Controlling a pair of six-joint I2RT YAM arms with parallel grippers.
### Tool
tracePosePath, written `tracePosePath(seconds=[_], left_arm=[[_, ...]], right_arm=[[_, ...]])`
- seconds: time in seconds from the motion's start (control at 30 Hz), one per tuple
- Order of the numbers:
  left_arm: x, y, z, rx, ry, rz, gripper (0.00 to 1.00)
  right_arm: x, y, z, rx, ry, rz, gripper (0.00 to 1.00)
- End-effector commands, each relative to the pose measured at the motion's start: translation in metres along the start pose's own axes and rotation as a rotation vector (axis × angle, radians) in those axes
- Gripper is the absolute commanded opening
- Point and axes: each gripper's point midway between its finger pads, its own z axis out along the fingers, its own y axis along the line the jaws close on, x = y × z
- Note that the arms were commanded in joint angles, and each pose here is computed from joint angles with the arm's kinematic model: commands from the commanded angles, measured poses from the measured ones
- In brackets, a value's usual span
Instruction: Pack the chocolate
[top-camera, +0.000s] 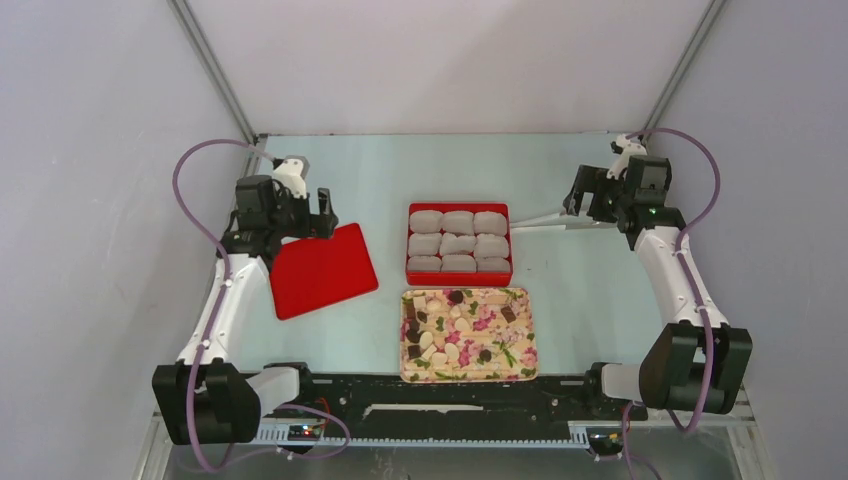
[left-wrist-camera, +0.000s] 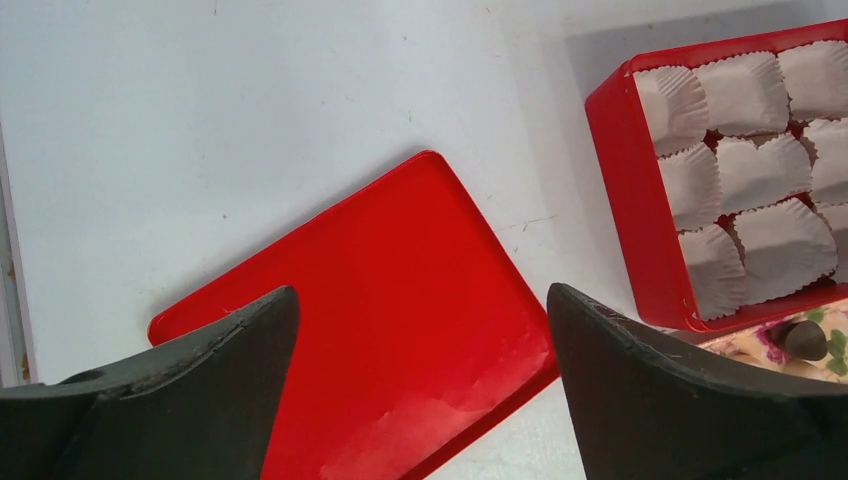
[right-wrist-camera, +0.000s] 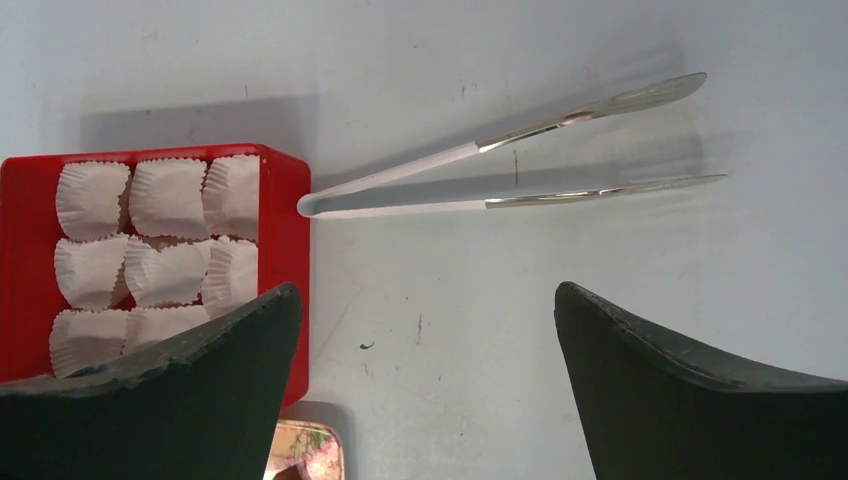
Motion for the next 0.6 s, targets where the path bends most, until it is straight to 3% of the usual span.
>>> tracePosePath(seconds=[0.0,0.13,0.33,0.57], left_arm=[[-0.003,-0.004,0.0,0.016,-0.03,0.028,1.0],[-0.004,-0.009,0.0,0.037,-0.027,0.051,1.0],[-0.007,-0.023,0.003,0.061,0.007,0.074,0.98],[-0.015,-0.047,0.003,0.108,0.001,0.144,0.98]], right_arm=[[-0.02,-0.001,0.003,0.003,-0.078,-0.023,1.0],[-0.024,-0.018,0.011,0.073,-0.046,-0.125,0.99],[-0.022,-0.071,0.038,0.342,0.079,0.154,0.87],[-0.006,-0.075,0.06,0.379,0.136,0.336,0.8]])
